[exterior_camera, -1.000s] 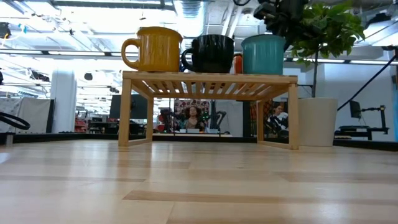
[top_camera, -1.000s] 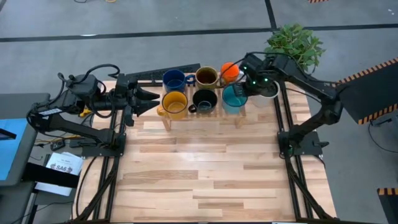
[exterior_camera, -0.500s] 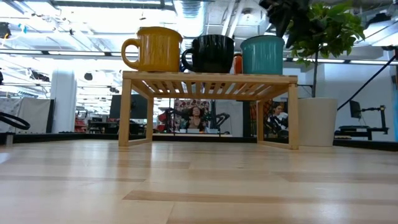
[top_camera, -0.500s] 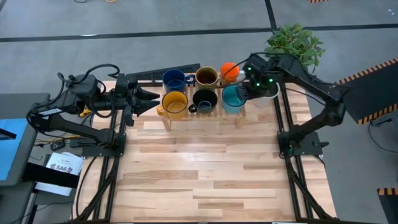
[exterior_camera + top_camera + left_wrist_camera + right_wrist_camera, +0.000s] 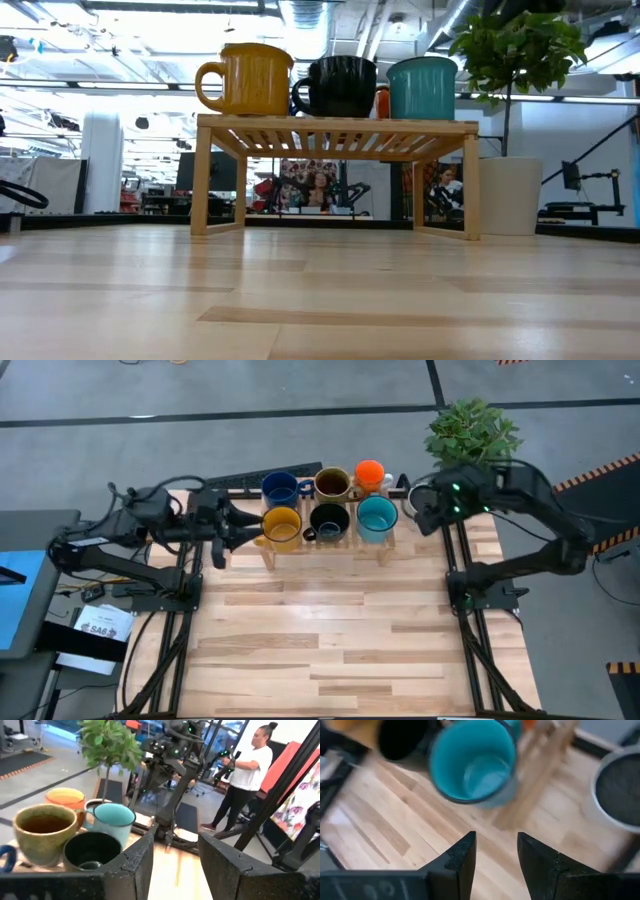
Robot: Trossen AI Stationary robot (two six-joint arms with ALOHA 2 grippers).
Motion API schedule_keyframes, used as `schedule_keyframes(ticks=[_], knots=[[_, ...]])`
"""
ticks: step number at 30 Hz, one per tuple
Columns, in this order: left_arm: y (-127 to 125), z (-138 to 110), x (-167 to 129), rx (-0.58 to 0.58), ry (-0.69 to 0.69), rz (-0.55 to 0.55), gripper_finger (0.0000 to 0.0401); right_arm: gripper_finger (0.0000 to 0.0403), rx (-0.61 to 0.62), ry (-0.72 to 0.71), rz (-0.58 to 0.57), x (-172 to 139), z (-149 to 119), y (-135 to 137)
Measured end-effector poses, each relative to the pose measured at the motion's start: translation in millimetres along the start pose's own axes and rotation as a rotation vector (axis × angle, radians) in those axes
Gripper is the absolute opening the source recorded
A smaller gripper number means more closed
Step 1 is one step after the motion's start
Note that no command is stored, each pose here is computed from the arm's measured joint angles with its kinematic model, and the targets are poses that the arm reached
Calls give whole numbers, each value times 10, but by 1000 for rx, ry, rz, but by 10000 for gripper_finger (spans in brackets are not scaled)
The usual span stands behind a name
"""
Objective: Place coffee mugs
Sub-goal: Return to Home Position
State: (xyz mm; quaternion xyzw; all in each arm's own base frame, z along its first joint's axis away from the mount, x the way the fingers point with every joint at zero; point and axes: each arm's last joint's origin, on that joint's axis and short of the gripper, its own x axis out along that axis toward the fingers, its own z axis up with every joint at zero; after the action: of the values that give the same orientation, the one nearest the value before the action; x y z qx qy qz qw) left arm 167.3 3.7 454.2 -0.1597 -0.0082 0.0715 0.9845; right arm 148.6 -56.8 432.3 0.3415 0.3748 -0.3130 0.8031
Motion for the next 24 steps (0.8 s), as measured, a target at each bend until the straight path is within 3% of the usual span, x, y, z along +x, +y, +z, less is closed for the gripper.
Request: schedule_keyframes(ticks=[8,14,18,22,24], knots=[[45,-428,78,10,-124,-89,139,153,-104,-220,238,8,-398,107],[96,-505,15,49,-157,-72,128,85,-152,-375,366,100,-472,224],[151,-642,-41,110,-114,-59,83,18,-183,-436,408,138,-423,314],[262,-915,-143,63,-122,-68,15,22,-195,-470,438,165,-374,394],[312,-1035,-208,19,-176,-96,7,20,-222,-478,437,172,-367,408]])
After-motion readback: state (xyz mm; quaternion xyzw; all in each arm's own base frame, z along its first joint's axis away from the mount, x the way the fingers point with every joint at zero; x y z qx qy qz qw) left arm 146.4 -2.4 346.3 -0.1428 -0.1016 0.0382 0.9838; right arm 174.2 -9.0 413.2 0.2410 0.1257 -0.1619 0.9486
